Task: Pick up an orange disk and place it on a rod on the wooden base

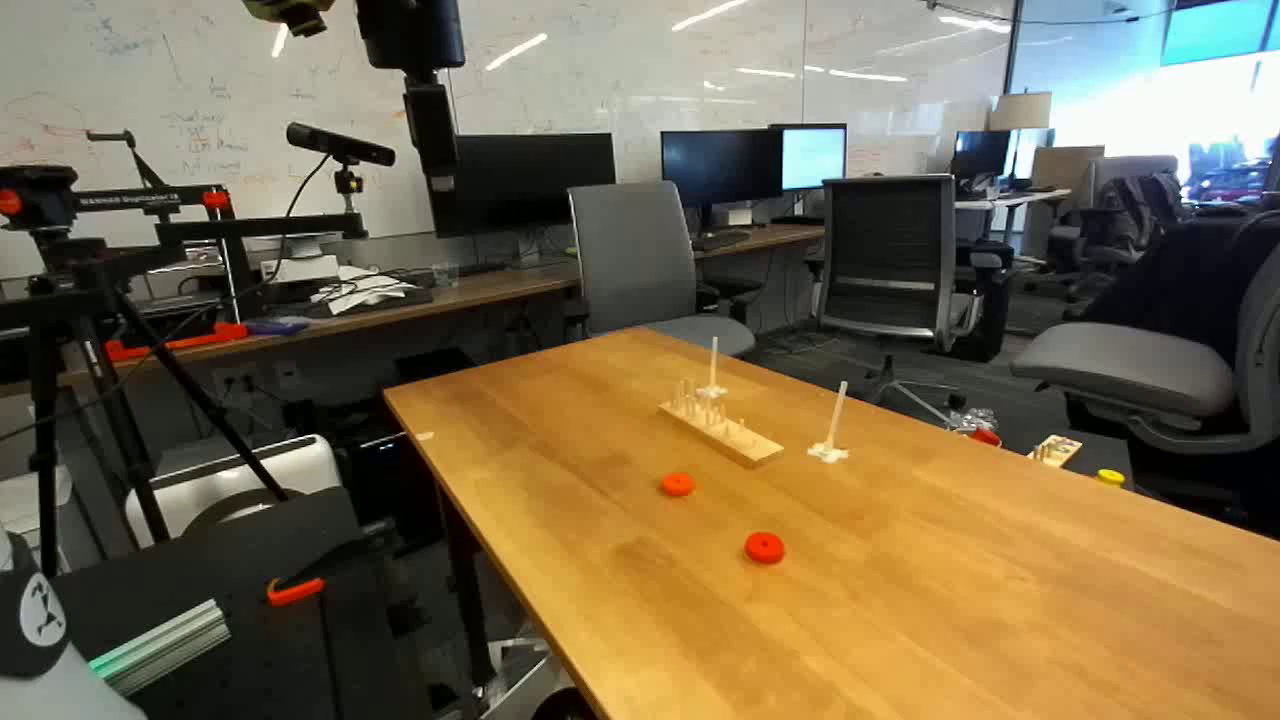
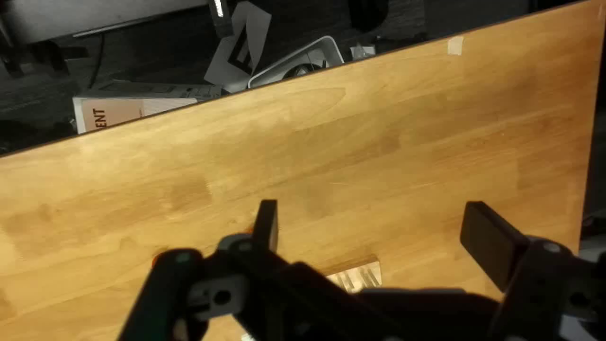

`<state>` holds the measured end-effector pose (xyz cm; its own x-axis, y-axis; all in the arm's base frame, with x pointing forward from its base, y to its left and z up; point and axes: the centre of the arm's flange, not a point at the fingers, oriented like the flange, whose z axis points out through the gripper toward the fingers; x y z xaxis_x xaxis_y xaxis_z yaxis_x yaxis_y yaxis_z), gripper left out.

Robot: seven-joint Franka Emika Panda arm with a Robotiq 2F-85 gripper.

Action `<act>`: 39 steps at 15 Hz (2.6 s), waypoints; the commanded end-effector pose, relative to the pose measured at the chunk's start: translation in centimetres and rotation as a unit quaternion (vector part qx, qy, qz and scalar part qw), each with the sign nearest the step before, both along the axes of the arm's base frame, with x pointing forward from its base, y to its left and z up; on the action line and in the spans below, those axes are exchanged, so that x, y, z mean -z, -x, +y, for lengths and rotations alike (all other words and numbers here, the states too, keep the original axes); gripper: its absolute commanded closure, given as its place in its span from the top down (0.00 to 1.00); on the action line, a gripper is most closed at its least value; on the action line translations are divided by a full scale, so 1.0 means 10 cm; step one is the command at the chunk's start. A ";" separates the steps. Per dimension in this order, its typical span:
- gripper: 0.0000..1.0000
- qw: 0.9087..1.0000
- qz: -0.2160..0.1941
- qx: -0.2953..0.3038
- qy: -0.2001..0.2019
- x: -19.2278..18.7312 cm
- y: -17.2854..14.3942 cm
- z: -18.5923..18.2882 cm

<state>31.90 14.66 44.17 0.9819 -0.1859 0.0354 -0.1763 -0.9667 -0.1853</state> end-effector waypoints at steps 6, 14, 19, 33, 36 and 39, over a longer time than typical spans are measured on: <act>1.00 1.000 -0.001 0.000 0.000 -0.01 0.00 0.00; 1.00 1.000 -0.001 0.000 0.000 -0.01 0.00 0.00; 1.00 0.999 -0.002 0.035 -0.004 -0.10 -0.49 0.23; 1.00 0.977 0.095 0.158 0.105 0.38 -1.59 -0.51; 1.00 0.979 0.091 0.164 0.076 0.49 -1.51 -0.54; 1.00 0.979 0.090 0.163 0.076 0.49 -1.51 -0.53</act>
